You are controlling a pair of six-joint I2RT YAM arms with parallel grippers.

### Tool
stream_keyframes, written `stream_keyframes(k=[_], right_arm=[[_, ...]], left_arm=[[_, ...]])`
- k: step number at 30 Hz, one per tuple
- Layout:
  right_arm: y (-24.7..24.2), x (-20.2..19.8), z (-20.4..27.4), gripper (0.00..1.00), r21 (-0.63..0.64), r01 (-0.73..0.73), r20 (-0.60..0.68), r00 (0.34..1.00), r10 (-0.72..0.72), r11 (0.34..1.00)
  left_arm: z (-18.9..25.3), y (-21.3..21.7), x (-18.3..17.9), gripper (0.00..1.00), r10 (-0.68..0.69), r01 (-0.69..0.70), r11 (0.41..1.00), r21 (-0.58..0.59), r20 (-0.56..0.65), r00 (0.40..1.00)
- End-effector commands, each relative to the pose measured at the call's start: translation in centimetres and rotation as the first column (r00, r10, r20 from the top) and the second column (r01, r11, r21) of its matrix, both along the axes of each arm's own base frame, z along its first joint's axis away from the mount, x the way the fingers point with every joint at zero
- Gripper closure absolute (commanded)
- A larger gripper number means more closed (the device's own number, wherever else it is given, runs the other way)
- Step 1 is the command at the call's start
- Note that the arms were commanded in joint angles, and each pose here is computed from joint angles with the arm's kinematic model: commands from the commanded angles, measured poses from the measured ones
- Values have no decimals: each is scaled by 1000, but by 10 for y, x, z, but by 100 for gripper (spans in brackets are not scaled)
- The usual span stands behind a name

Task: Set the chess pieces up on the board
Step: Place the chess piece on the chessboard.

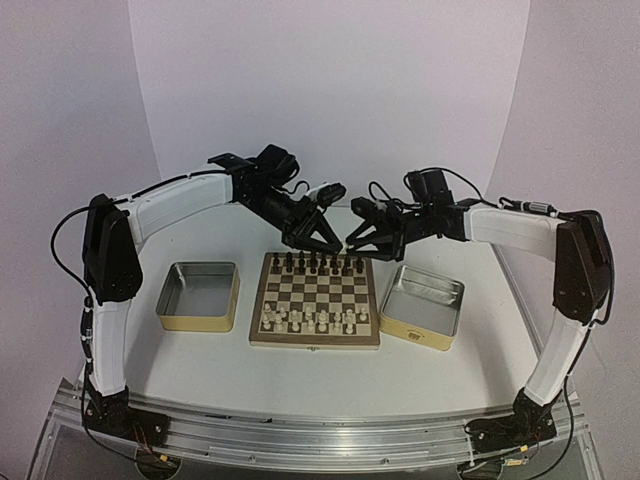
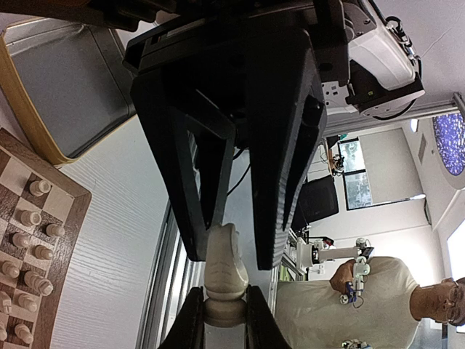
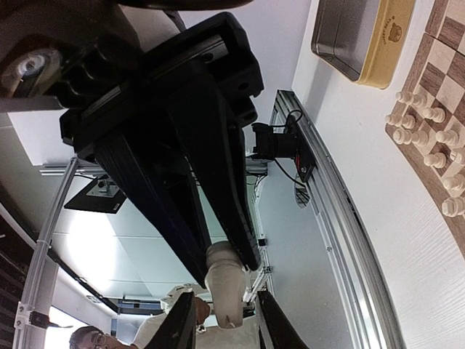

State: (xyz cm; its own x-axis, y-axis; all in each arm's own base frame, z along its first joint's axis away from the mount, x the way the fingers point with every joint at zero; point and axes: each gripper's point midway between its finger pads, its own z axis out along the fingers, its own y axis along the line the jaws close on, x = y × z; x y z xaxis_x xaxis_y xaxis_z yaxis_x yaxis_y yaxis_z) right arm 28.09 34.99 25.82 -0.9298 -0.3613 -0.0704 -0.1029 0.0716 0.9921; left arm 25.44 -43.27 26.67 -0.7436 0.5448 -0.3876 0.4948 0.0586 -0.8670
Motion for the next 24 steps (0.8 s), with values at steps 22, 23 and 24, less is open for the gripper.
stream_keyframes(k=[22,23,24], right_arm=[[7,10,40,66,250,18,24,999,-25,968],[6,10,40,66,247,15,24,999,-21,969],[6,9,39,66,243,12,22,1000,-18,970]], left_arm=[[30,4,-5,100,-19,24,997,-69,65,998],[31,5,-5,100,-18,23,997,-68,67,998],[30,5,-6,100,-17,22,998,-66,69,997]])
